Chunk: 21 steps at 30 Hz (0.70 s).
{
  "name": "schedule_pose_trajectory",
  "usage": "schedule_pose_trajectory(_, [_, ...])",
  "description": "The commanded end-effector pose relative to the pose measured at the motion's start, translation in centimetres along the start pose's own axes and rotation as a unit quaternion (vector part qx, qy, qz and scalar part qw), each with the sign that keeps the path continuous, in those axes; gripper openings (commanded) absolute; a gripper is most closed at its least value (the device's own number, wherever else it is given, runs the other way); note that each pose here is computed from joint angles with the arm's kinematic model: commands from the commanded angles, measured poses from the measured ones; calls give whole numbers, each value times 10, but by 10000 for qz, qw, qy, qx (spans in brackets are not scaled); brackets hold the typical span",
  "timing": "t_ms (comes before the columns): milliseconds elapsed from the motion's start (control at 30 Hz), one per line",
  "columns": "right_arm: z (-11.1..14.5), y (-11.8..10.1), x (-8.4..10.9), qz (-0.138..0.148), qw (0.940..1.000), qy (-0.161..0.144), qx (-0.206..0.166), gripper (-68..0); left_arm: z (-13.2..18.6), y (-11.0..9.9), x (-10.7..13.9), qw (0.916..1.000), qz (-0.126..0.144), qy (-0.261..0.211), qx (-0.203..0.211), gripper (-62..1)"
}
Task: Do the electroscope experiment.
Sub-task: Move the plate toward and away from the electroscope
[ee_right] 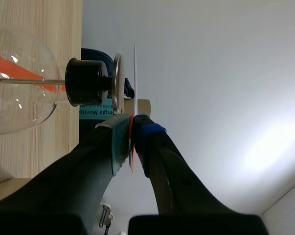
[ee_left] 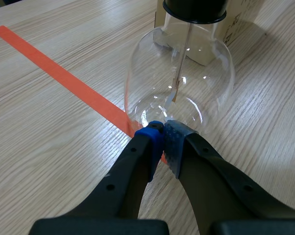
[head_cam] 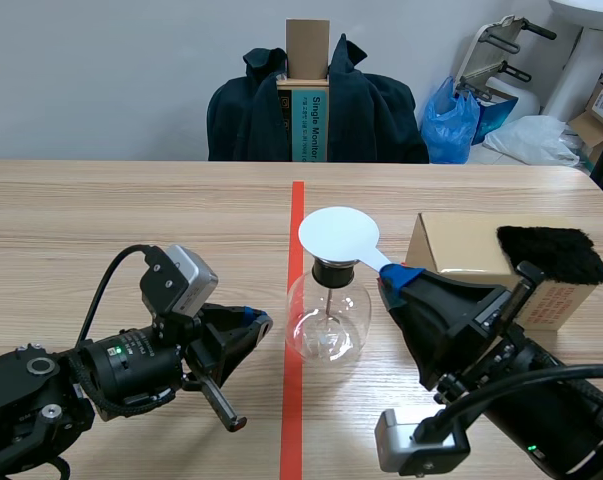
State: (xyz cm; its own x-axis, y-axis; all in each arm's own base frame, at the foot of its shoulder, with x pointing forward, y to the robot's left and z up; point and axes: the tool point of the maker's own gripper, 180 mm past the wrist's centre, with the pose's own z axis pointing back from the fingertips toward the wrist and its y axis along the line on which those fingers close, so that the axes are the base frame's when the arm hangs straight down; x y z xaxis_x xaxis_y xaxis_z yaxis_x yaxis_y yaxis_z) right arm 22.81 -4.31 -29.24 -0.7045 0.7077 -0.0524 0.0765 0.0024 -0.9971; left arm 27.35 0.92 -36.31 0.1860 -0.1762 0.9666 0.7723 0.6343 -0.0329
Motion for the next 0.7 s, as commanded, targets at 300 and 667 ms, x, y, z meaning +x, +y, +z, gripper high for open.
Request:
schedule_pose_trajectory(300, [-1,-11,-24,154,9985,504,-161,-669,-3,0,16,9996,-12,-267,-17,-583])
schedule_pose_trajectory(667, [12,-12,-76,133,9803,1961,-182,-669,-3,0,16,9996,-13,-266,-17,-583])
